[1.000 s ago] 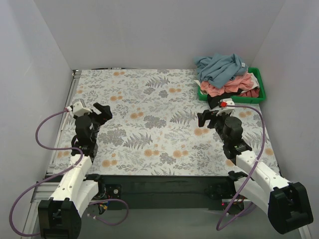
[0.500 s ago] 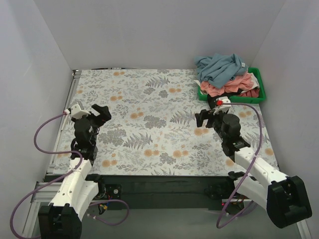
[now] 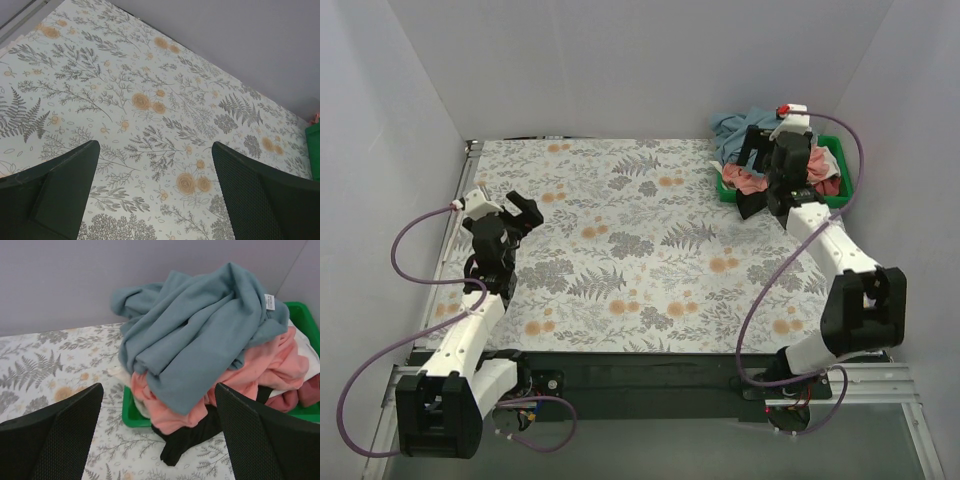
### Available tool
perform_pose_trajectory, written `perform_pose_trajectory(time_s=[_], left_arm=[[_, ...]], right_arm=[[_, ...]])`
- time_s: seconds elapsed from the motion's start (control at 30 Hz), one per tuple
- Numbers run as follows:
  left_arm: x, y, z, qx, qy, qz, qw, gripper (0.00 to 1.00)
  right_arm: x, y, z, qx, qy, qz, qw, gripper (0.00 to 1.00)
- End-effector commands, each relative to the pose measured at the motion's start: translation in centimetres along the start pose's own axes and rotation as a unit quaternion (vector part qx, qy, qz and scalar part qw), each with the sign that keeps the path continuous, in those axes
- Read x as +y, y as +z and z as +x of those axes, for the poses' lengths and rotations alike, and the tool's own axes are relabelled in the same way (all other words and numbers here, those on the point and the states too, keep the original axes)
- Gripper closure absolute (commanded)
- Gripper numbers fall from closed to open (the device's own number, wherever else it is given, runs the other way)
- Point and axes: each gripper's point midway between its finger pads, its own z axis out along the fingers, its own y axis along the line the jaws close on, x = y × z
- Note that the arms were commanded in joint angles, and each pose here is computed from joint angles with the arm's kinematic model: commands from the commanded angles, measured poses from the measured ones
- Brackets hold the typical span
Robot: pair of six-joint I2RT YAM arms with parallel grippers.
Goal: Fold and stack the t-shirts
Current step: Grab the tshirt from the pile
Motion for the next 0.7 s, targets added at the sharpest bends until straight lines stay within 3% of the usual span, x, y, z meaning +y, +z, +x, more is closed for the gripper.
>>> perform_pose_trajectory(time_s=[0.0,0.03,0.23,0.57,0.67], left_arm=[[-0.9,0.6,-1.3,-0.012,0.008,0.011,1.000,0.05],[-1.1,0.6,-1.0,-0.008,0.008,0.018,1.000,0.05],[-0.9,0.7,-0.2,-0.002,0.008,0.021,1.000,0.05],[-0.8,1.0,0.2,0.005,0.009,0.019,1.000,0.05],[-0.9,1.2,0.4,0.009,0.009,0.020,1.000,0.05]], right_arm=[[-2.1,3.6,0.0,0.032,0.002,0.033,0.999,0.02],[-2.3,4.5,-2.0,0.023,0.004,0.038,0.999,0.02],[-4.8,11.7,2.3,0.083,0.022,0.064,0.994,0.04],[-7.7,14.5,4.8,0.120,0.032,0.117,0.985,0.05],[-8.0,15.4,5.1,0.127,0.024,0.121,0.984,0.16]])
